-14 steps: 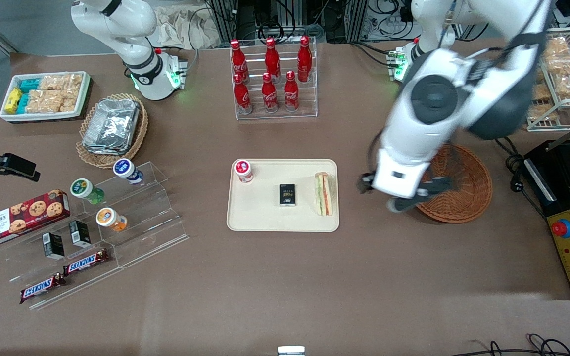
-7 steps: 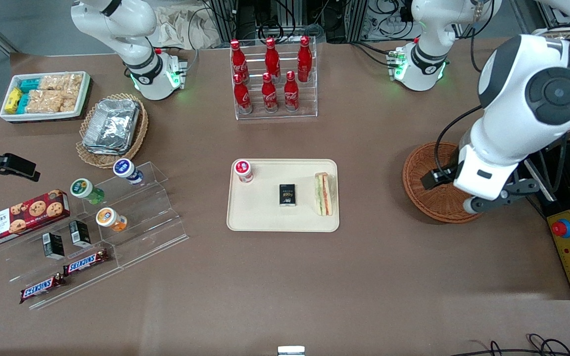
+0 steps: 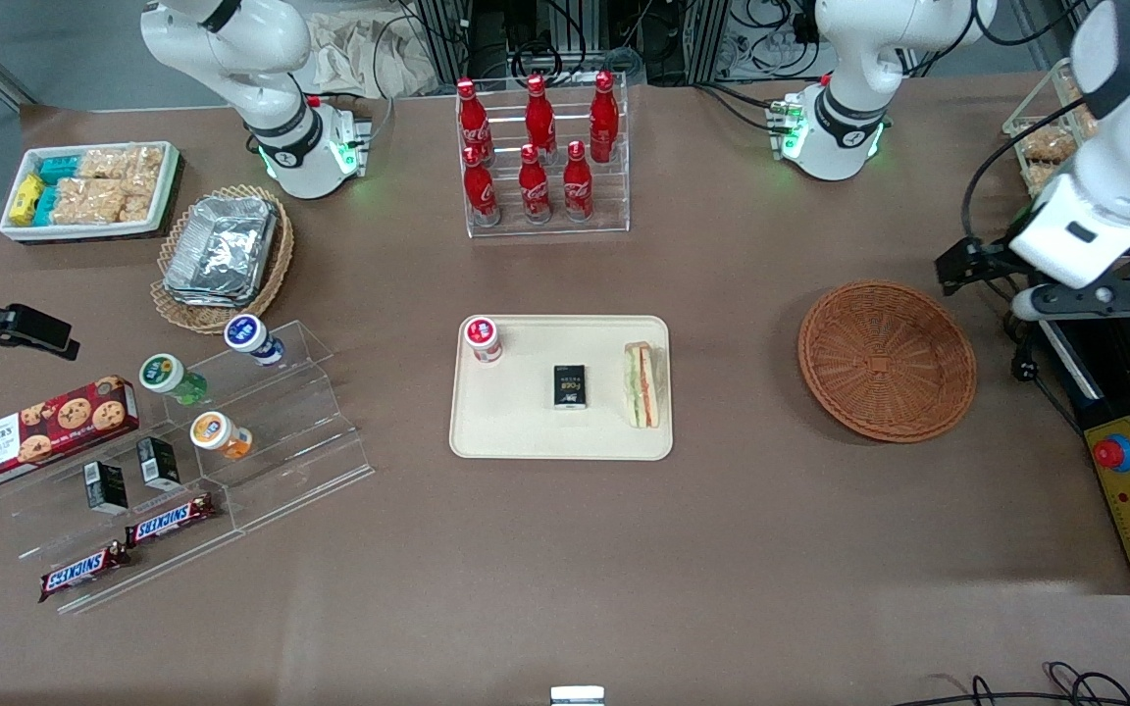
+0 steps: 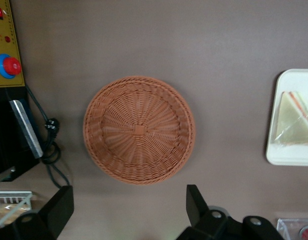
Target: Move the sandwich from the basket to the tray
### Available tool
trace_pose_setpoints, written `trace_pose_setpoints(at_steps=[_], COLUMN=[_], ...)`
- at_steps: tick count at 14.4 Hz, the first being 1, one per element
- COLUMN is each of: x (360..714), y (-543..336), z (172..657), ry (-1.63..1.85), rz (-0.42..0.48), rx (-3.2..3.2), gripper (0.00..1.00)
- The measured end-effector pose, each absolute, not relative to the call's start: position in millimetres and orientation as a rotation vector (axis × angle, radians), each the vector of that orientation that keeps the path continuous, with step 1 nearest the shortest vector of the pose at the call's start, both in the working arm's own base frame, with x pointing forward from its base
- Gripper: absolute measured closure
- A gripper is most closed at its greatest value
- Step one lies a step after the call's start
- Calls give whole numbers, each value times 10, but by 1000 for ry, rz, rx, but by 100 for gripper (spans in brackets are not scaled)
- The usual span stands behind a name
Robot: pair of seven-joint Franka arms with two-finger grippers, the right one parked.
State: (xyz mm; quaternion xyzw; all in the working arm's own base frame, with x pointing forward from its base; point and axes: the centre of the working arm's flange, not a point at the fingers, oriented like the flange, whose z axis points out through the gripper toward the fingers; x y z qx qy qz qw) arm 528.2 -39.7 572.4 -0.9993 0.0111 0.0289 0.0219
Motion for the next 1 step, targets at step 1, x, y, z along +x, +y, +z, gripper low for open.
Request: trace_pose_setpoints(at_steps=[1], x=[5297], y=[-394], z=[5729], ry=[63], rz=[92], rx=[-3096], gripper=[0])
